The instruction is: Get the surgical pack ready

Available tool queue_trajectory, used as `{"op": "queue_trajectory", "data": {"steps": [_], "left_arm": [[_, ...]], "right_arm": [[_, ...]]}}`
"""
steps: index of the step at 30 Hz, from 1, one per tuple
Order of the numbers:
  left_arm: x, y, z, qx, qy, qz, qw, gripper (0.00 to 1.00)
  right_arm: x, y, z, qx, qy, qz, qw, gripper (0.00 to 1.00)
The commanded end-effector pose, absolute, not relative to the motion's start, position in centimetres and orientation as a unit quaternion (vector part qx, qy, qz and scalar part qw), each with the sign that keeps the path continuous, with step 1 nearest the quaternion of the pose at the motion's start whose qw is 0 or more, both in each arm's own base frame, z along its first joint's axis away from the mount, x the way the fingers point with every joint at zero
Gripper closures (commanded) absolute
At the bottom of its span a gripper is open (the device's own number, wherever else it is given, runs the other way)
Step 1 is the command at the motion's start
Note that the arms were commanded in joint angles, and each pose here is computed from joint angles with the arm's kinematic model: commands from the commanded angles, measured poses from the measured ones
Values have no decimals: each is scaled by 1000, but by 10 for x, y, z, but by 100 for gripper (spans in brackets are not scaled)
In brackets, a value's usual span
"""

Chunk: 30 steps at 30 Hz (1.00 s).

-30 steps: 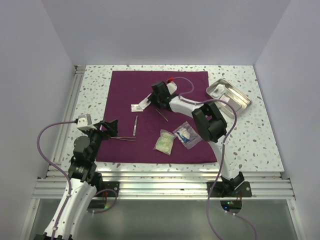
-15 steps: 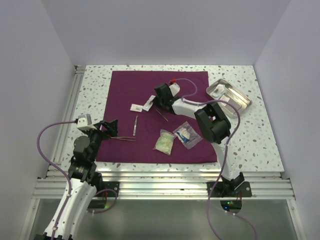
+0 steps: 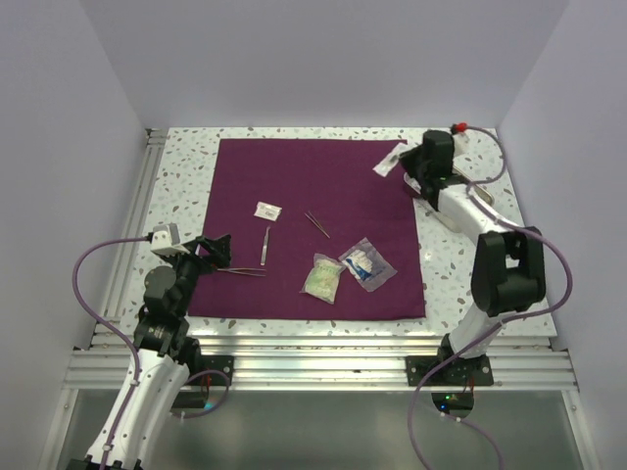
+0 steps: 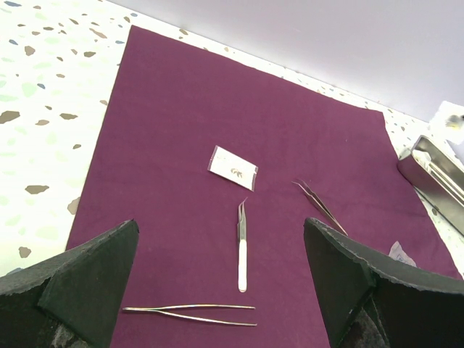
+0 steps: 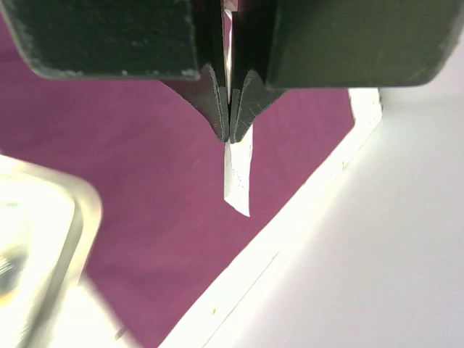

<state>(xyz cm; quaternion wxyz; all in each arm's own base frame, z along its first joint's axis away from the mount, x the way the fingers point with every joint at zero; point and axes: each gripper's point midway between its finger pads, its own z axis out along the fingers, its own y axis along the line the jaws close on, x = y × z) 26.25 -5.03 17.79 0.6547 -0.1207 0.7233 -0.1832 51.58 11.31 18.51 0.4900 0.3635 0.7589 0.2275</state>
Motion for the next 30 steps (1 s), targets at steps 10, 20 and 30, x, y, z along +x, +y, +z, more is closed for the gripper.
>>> {"op": "queue_trajectory", "data": {"steps": [10,20,30], "left_arm": [[263,-54,186,-109,713,-191,666,0],[263,-54,186,-109,713,-191,665,0],[263,-54,185,-108,713,-192,665,0]], "right_arm": [[509,-34,176,381,774,204,463,100],[523,-43,114,371,811,197,407,100],[518,-56,100,383,818,155,399,79]]}}
